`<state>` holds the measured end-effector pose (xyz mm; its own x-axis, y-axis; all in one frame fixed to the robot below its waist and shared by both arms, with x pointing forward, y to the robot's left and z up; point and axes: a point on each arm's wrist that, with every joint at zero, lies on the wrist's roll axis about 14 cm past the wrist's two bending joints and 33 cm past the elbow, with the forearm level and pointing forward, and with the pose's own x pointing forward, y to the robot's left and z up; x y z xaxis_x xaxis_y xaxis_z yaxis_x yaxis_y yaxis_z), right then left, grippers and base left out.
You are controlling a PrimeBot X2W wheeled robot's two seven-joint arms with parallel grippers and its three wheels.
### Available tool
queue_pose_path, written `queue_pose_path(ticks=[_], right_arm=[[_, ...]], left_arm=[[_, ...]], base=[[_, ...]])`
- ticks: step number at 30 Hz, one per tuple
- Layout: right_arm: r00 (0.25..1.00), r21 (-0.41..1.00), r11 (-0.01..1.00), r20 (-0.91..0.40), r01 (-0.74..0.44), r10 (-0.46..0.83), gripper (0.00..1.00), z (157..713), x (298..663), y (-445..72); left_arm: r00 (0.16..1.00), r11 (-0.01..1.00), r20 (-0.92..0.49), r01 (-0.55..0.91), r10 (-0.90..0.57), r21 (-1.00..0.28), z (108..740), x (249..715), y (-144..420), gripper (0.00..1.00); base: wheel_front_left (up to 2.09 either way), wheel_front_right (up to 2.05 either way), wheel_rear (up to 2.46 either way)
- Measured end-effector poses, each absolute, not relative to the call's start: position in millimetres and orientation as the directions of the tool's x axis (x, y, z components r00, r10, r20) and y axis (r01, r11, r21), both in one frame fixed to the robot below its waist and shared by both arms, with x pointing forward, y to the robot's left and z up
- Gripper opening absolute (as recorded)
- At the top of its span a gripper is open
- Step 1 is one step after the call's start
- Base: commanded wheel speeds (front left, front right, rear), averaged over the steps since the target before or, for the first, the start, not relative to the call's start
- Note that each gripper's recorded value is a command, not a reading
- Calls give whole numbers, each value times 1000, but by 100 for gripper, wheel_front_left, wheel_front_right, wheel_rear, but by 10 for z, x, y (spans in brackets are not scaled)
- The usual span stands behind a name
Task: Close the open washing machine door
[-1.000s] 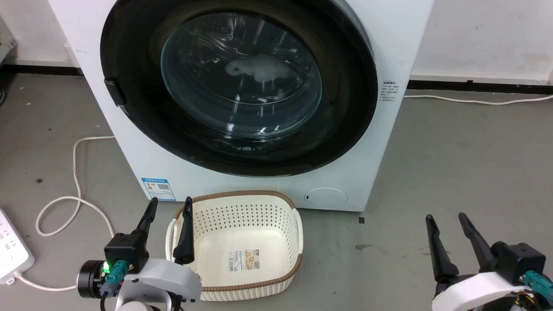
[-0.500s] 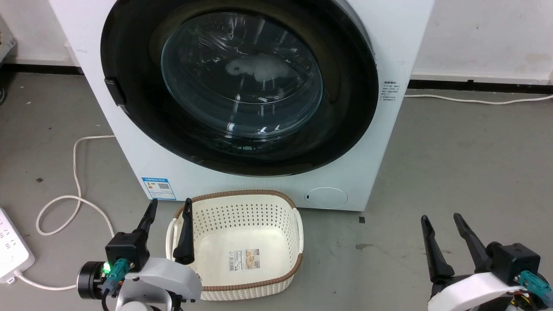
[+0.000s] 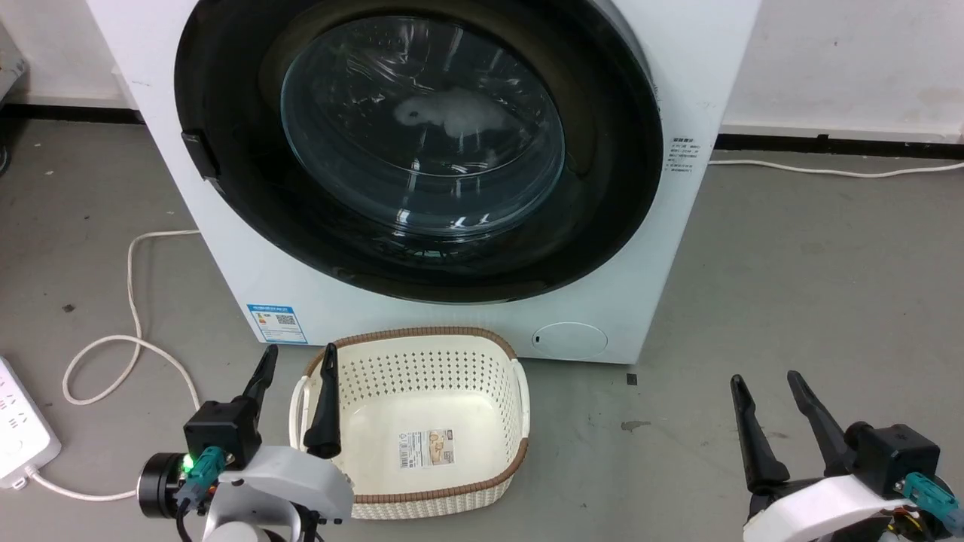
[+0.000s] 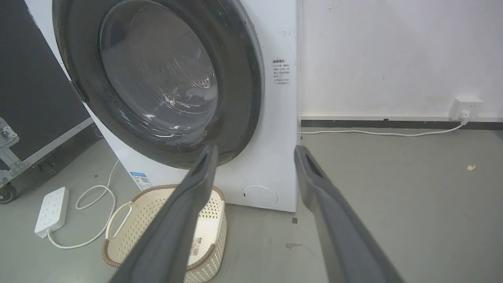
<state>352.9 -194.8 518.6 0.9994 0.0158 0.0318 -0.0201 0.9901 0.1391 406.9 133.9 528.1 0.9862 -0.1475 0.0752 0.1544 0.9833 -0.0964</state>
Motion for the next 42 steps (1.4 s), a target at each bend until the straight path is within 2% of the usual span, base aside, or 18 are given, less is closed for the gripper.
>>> queue_pose_path(ticks=[2,3,42], right_arm=[[999,139,990,31,-23,19,100,5181,3532,-1938],[999,139,990,29,-24,20,0,5178,3534,-1935],[999,94,994,16,-53,52,0,5181,3578,-1846]], left_arm=[[986,983,74,154,-148,-97,5279,4074,1340,100],[986,983,74,154,-147,-98,5276,4075,1341,0],[991,990,70,121,-116,-66,5326,4018,1441,0]], base=[[0,0,0],[0,0,0],[0,0,0]])
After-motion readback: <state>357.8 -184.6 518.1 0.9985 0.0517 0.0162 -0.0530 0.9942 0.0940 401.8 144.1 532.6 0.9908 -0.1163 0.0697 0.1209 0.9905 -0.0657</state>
